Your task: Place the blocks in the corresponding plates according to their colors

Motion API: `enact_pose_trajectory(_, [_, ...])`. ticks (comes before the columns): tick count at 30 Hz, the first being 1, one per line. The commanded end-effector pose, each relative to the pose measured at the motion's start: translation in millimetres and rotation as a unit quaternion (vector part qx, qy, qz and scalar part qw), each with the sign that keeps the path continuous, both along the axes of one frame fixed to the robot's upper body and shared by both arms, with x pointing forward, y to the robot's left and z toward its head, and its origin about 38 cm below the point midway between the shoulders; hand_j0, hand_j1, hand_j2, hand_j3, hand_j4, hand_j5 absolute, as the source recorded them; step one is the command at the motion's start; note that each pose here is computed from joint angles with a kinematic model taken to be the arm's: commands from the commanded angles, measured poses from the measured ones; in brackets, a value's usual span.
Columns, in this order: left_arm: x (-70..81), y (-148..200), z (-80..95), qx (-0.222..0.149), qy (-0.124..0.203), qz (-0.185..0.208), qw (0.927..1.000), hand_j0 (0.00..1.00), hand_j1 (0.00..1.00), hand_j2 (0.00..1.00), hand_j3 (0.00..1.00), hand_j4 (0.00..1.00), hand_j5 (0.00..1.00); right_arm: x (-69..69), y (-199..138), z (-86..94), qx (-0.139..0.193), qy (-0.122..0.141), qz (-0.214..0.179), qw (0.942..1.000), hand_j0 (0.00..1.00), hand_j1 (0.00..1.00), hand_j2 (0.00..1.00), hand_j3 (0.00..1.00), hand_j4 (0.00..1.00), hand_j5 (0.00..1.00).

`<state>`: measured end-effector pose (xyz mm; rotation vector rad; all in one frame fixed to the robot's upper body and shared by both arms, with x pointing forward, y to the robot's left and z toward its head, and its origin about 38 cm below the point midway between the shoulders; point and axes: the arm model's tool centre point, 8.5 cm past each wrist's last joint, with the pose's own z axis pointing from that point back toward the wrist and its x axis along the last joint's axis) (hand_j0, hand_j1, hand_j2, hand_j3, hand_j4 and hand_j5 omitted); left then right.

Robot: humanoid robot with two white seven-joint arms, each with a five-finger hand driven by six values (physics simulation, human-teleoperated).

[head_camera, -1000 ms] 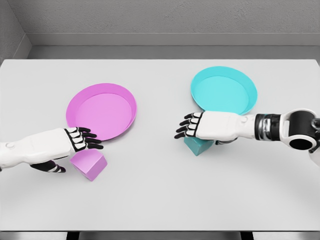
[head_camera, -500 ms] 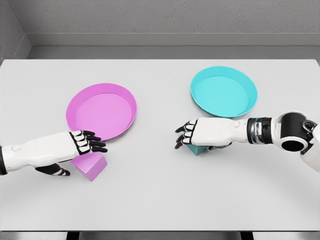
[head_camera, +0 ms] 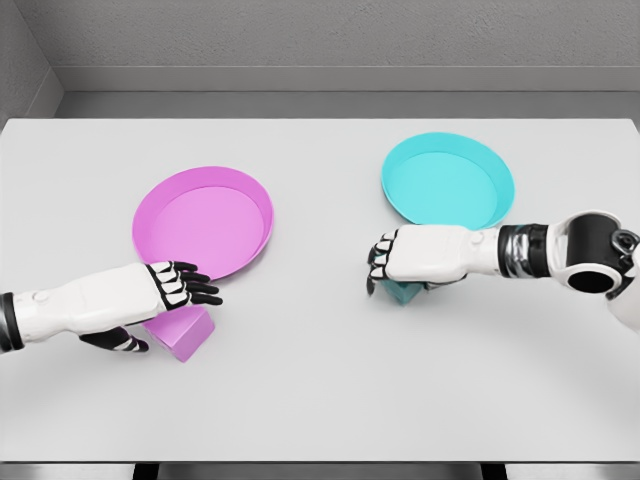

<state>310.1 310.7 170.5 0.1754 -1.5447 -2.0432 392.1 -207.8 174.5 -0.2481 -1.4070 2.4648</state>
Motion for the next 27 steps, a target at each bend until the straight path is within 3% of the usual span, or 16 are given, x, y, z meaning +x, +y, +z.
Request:
enact_pose_trajectory(1, [-0.3,0,-0.3,-0.002,0.002,0.001,1.0,1.0,1.0,1.0,1.0,1.0,1.0,0.2,-1,1.6,0.003,0.0,-0.002,1.0,0.6,0.6,0.6,0.6,0.6,0.6])
enact_pose_trajectory(15, [1.3,-6,-9.6,-0.002,0.008,-0.003,1.0,1.0,1.0,1.0,1.0,1.0,1.0,11.9,-6,25.6,0.016,-0.028,-0.014,0.9994,0.6,0.6,0.6,0.6,0.6,0.6])
enact_pose_trajectory(27, [2.1,-16,-18.5,-0.006,0.007,-0.009,0.9999,1.0,1.0,1.0,1.0,1.0,1.0,41.3,-24,45.1,0.014,-0.051,-0.054,0.9971,0.6,0.6,0.6,0.6,0.6,0.6])
